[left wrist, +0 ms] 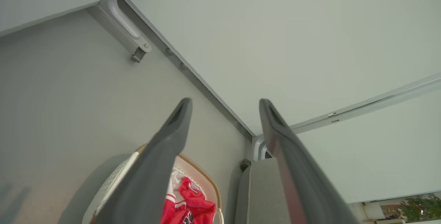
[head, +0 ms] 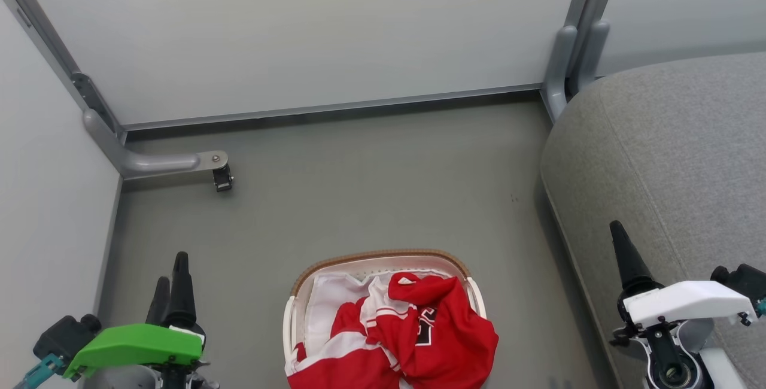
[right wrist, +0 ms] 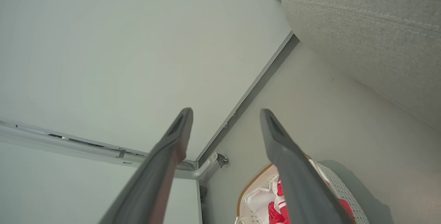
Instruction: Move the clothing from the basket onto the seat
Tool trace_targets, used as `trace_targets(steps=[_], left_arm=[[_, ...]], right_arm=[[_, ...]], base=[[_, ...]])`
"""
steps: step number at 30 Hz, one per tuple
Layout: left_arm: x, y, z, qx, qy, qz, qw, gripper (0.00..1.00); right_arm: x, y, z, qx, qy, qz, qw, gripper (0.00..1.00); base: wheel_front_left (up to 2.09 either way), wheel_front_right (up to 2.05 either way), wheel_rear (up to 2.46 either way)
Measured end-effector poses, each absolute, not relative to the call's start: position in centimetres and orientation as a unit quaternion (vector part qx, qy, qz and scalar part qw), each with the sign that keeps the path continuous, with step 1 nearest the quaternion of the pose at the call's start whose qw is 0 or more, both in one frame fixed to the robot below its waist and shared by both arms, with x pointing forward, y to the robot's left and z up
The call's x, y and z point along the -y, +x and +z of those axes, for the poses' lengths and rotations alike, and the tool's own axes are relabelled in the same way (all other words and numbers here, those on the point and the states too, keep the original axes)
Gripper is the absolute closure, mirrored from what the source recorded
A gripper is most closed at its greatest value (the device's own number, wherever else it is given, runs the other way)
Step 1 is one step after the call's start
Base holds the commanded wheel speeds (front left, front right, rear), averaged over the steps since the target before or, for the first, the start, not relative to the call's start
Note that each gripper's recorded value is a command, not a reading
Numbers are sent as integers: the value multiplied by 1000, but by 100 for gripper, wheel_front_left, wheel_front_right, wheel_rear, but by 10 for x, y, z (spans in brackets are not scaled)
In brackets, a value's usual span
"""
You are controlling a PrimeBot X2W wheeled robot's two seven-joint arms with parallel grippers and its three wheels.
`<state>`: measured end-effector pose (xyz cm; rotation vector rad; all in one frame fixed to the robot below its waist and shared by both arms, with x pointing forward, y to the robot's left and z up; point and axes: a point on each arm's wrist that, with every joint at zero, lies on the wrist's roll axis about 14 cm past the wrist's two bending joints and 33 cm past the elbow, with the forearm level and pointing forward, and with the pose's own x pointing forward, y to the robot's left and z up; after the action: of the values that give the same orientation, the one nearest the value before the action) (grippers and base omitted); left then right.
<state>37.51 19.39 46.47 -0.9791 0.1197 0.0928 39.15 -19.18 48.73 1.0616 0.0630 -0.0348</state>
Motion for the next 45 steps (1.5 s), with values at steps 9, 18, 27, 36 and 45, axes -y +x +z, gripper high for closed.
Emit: trace_targets(steps=[9,18,27,36,45], left_arm=[[-192,374,460,-69,-395,43,915,0],[-191,367,449,-90,-317,44,943,0],[-190,367,452,-87,-247,37,964,0],[-186,370,460,-74,-189,19,979,0],[-189,372,470,-52,-146,20,988,0]], right_arm=[[185,393,486,-37,429,-3,903,0],[173,391,478,-55,353,20,934,0],[166,391,475,-58,293,35,954,0],[162,395,481,-46,240,50,968,0],[154,395,479,-46,187,73,979,0]], base=[[0,0,0],[0,0,0],[0,0,0],[0,0,0],[0,0,0]])
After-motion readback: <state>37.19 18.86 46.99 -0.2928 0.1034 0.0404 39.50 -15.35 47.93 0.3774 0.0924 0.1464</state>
